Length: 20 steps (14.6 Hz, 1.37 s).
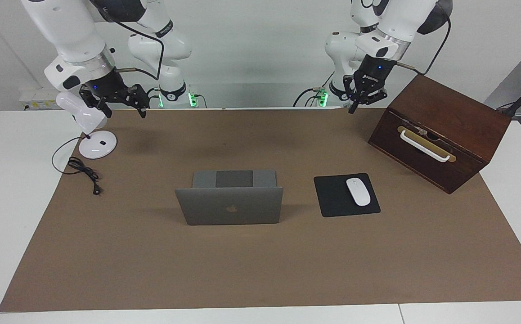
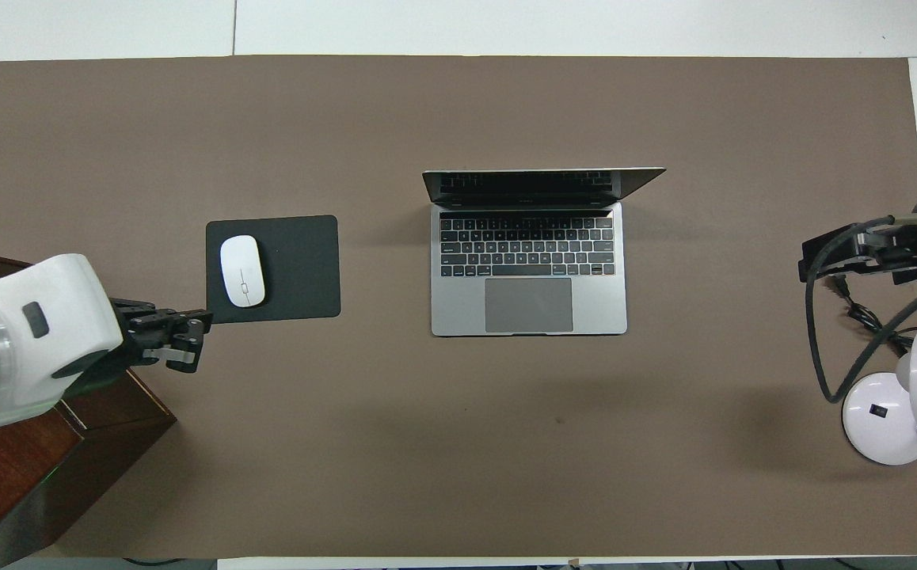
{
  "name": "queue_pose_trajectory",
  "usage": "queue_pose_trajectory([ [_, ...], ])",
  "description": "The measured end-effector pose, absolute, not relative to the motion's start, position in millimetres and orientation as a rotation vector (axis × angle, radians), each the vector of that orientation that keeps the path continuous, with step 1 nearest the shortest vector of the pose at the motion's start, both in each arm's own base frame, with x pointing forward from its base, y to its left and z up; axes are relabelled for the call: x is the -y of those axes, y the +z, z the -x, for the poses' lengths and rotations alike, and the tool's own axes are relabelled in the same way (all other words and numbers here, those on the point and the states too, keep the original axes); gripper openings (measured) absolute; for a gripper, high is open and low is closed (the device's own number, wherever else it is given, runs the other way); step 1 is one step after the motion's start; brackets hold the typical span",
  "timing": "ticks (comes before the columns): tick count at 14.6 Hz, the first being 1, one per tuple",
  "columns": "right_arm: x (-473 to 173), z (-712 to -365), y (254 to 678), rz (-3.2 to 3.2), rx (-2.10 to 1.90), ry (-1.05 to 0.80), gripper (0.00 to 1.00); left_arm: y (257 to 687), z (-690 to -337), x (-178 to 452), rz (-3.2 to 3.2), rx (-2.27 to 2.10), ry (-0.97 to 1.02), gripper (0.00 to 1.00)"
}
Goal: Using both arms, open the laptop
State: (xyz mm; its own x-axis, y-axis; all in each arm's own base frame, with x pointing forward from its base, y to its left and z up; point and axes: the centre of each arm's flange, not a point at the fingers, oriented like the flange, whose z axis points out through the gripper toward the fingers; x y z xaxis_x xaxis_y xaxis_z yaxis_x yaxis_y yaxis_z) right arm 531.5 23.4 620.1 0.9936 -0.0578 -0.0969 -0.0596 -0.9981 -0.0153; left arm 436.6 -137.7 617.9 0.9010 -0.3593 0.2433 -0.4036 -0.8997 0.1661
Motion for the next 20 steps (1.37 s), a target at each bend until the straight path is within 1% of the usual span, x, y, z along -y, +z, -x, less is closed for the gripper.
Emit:
queue_pose_trajectory([
  [3,-23.4,-531.5,620.1,3.118,-0.092,0.151,1.00,647.0,-434.4,111.0,-2.875,0.560,0.265,0.01],
  [5,-23.5,-531.5,620.1,3.118,-0.092,0.151,1.00,657.7,-432.6,98.8,-2.914,0.575,0.252,0.01],
  [12,-24.5,-531.5,620.0,3.119,-0.089,0.151,1.00,654.9,-429.3,70.7,-2.951,0.513,0.143,0.01],
  [13,-24.5,-531.5,620.0,3.119,-0.089,0.150,1.00,654.3,-428.8,67.7,-2.957,0.506,0.131,0.07],
  [14,-24.5,-531.6,620.0,3.119,-0.089,0.150,1.00,654.4,-428.6,65.1,-2.966,0.503,0.125,0.16],
  [15,-24.6,-531.6,620.0,3.119,-0.089,0.150,1.00,655.3,-428.6,62.8,-2.973,0.499,0.124,0.29],
  [19,-25.1,-531.6,620.0,3.119,-0.087,0.150,1.00,658.4,-429.2,55.3,-2.981,0.476,0.130,0.70],
  [20,-25.6,-531.7,620.0,3.119,-0.086,0.149,1.00,659.9,-429.2,53.8,-2.982,0.471,0.134,0.84],
])
